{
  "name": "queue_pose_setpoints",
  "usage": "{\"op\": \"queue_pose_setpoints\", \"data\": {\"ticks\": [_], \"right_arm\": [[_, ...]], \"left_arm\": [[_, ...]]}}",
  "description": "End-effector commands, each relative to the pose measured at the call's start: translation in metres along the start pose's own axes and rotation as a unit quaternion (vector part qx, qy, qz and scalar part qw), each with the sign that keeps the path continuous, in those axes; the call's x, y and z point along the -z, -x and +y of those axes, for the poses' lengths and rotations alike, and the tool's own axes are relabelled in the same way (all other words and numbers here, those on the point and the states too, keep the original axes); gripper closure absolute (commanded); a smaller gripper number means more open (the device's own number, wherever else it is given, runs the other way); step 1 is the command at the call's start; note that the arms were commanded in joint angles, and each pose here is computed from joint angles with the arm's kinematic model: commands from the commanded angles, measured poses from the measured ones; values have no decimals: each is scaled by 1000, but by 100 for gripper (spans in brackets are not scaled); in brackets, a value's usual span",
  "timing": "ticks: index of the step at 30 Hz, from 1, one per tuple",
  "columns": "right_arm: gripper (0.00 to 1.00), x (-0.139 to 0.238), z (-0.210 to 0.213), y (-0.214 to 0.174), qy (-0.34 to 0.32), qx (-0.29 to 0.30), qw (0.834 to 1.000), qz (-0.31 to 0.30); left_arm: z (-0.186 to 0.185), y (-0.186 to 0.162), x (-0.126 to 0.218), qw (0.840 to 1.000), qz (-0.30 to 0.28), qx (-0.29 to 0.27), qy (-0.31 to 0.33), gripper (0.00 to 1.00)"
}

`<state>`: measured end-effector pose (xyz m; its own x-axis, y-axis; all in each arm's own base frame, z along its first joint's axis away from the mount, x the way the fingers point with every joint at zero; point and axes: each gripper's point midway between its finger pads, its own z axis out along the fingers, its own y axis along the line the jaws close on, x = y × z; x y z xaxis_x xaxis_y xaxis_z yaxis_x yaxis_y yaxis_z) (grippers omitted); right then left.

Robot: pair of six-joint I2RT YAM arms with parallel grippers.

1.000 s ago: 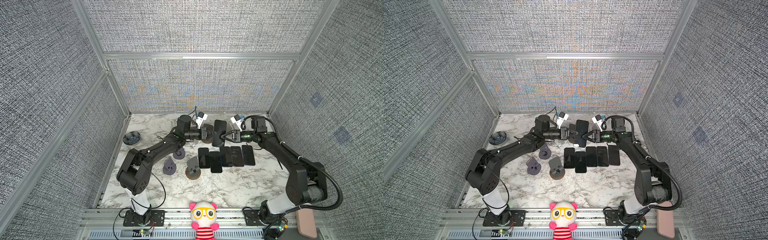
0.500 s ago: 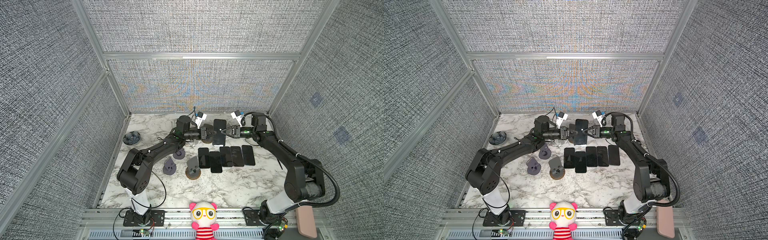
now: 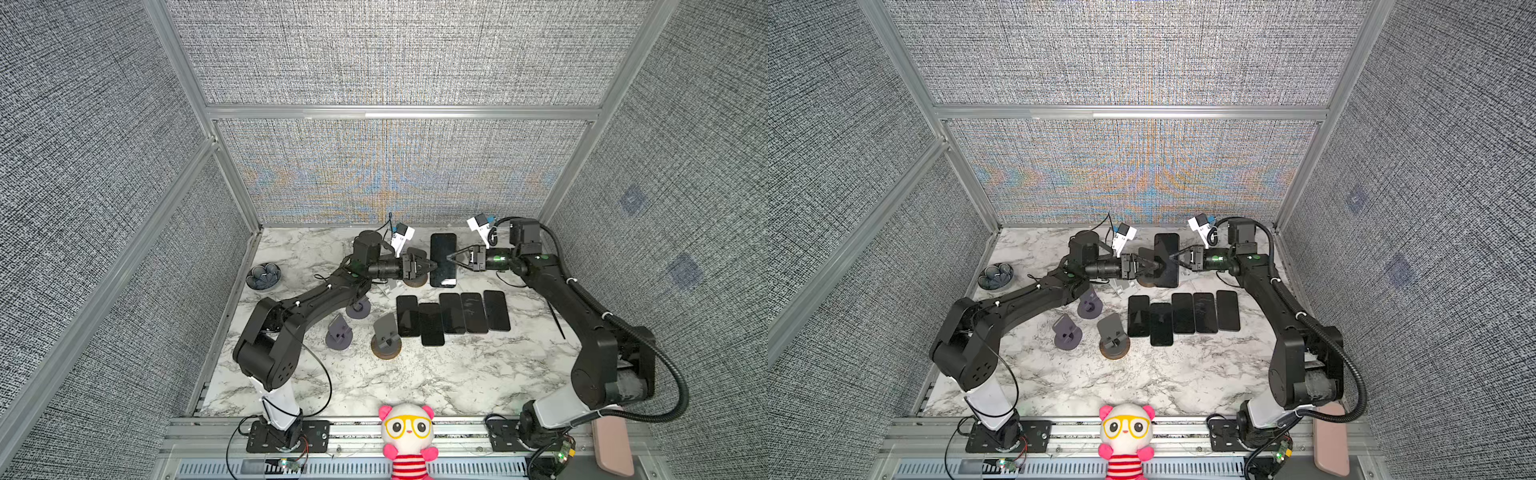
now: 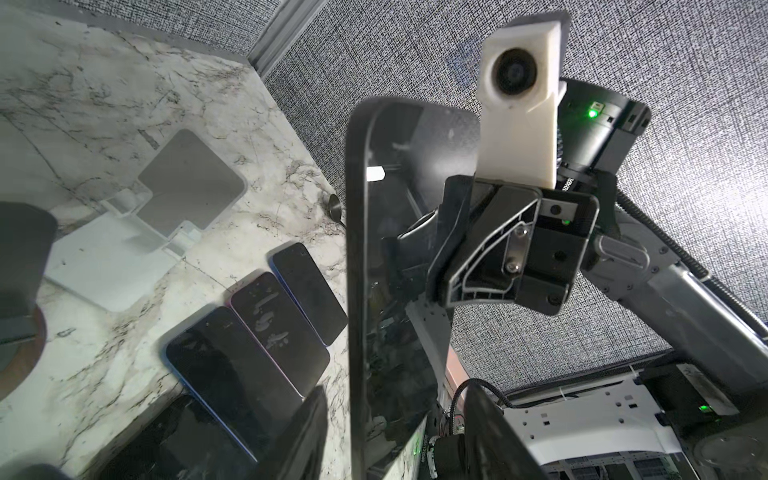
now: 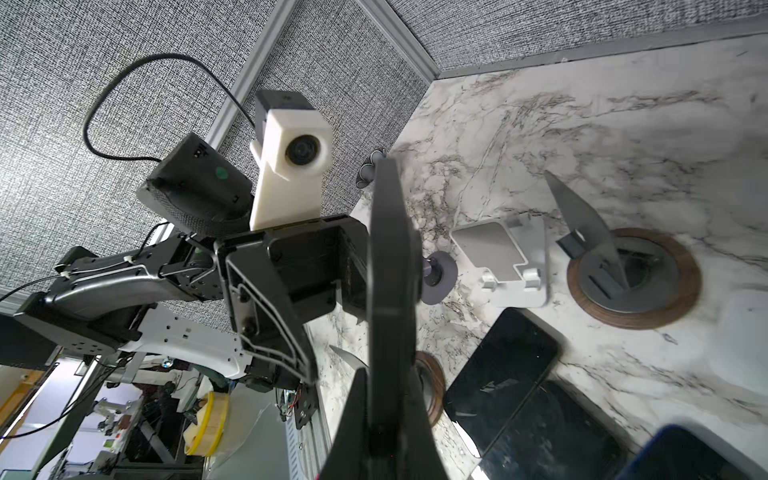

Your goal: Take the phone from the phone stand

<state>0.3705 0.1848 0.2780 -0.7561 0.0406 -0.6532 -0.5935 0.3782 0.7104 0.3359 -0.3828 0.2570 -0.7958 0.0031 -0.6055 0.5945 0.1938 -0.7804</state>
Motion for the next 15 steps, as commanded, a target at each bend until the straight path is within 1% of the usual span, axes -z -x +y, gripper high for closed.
{"op": "queue_pose_setpoints", "data": {"ticks": [1, 3, 5, 6, 7, 9, 12, 14, 15], "right_arm": [[100, 21, -4, -13, -25, -5, 1000, 18], [100, 39, -11, -19, -54, -18, 998, 23], [100, 59, -26, -31, -112, -38, 992, 41], [100, 70, -36, -39, -152, -47, 986, 57], [100, 82, -47, -47, -190, -57, 977, 74], [100, 104, -63, -60, -247, -88, 960, 95], [100, 132, -76, -76, -291, -124, 942, 113], [100, 152, -89, -89, -334, -143, 922, 132], [100, 164, -98, -97, -365, -154, 907, 145]], "left_arm": [[-3, 3, 10, 999, 1, -41, 33, 36], [-6, 4, 17, 997, 6, -59, 58, 34], [-6, 4, 25, 994, 9, -73, 86, 34], [-5, 4, 29, 992, 10, -80, 101, 34], [-4, 4, 34, 990, 12, -85, 115, 34], [-4, 4, 43, 986, 16, -93, 136, 33], [-2, 0, 57, 982, 25, -94, 160, 27], [-2, -2, 65, 980, 27, -96, 172, 26], [0, -3, 69, 979, 27, -95, 176, 26]]}}
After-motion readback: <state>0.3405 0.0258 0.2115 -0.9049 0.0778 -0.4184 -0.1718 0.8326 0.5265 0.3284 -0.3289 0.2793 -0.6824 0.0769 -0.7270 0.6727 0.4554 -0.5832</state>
